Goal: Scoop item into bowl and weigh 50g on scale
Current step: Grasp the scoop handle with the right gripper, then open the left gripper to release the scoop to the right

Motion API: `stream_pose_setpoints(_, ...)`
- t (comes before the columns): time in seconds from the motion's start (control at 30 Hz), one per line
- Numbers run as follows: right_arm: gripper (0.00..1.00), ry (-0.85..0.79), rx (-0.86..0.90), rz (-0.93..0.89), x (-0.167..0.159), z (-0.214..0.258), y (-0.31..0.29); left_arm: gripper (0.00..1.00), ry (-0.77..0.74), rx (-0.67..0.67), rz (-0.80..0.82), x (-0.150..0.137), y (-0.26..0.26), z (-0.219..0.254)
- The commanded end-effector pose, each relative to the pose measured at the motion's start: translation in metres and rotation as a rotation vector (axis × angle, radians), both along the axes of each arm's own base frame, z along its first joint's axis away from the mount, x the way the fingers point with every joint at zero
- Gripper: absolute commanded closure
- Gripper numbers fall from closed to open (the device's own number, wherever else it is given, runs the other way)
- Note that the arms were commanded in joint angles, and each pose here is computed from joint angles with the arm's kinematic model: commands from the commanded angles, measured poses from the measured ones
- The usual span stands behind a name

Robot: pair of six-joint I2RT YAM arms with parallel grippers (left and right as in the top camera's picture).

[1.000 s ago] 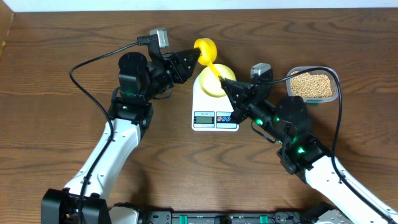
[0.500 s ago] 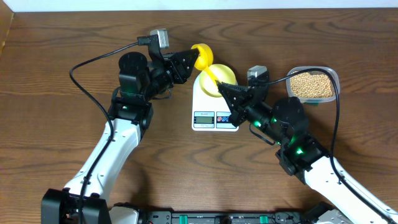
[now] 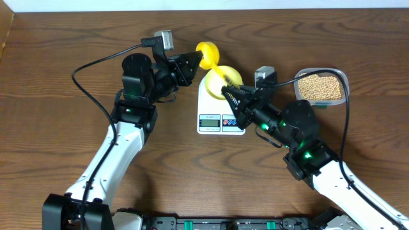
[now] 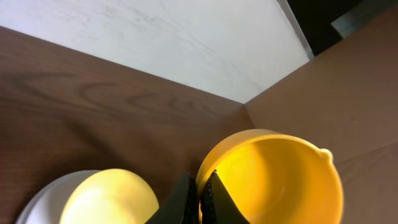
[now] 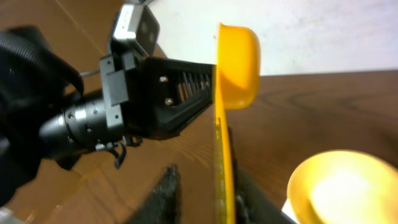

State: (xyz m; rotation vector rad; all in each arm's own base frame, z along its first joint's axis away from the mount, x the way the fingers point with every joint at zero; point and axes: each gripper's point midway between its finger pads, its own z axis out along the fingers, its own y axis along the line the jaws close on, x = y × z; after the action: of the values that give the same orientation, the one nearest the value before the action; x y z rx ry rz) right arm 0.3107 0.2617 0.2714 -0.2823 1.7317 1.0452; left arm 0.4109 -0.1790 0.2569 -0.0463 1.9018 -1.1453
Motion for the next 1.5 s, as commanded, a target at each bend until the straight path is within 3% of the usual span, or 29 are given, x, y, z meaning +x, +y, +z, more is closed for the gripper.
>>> stream_pose_setpoints(0.0,0.45,0.004,0.049,0.009,-0.001,0.012,0.002,0.93,0.027,-0.072,0.019,0.001,0.001,0.015)
stream_pose_setpoints(0.03,0.29,0.001,0.065,-0.003,0.002,0.015,-0.001,0.93,0.059,-0.108,0.028,0.002,0.001,0.016)
stream_pose_setpoints(0.1,0.25,0.002,0.088,-0.02,0.006,0.019,-0.007,0.93,0.087,-0.146,0.038,0.002,0.001,0.018)
stream_pose_setpoints(0.27,0.19,0.018,0.144,-0.071,0.019,0.027,-0.023,0.93,0.091,-0.164,0.04,0.002,0.001,0.02)
stream_pose_setpoints(0.47,0.2,0.049,0.183,-0.033,0.024,0.045,-0.031,0.93,0.096,-0.155,0.036,0.002,0.0,0.017)
stream_pose_setpoints(0.7,0.15,0.131,-0.077,-0.022,0.025,0.072,-0.036,0.93,0.091,-0.149,0.039,0.002,0.001,0.017)
stream_pose_setpoints(0.9,0.01,0.199,-0.134,0.063,0.006,0.077,-0.027,0.93,0.085,-0.142,0.037,0.002,0.001,0.017)
stream_pose_setpoints(1.1,0.03,0.224,-0.156,0.099,0.001,0.064,-0.01,0.92,0.075,-0.132,0.034,0.002,0.001,0.017)
stream_pose_setpoints(1.3,0.05,0.266,-0.239,0.03,0.015,0.03,0.008,0.93,0.146,-0.204,0.043,0.001,0.0,0.017)
stream_pose_setpoints(1.4,0.11,0.263,-0.24,0.022,0.019,0.027,0.01,0.93,0.149,-0.205,0.023,-0.001,-0.002,0.017)
stream_pose_setpoints(1.47,0.2,0.252,-0.232,0.018,0.022,0.031,0.009,0.93,0.149,-0.205,0.024,-0.001,-0.002,0.017)
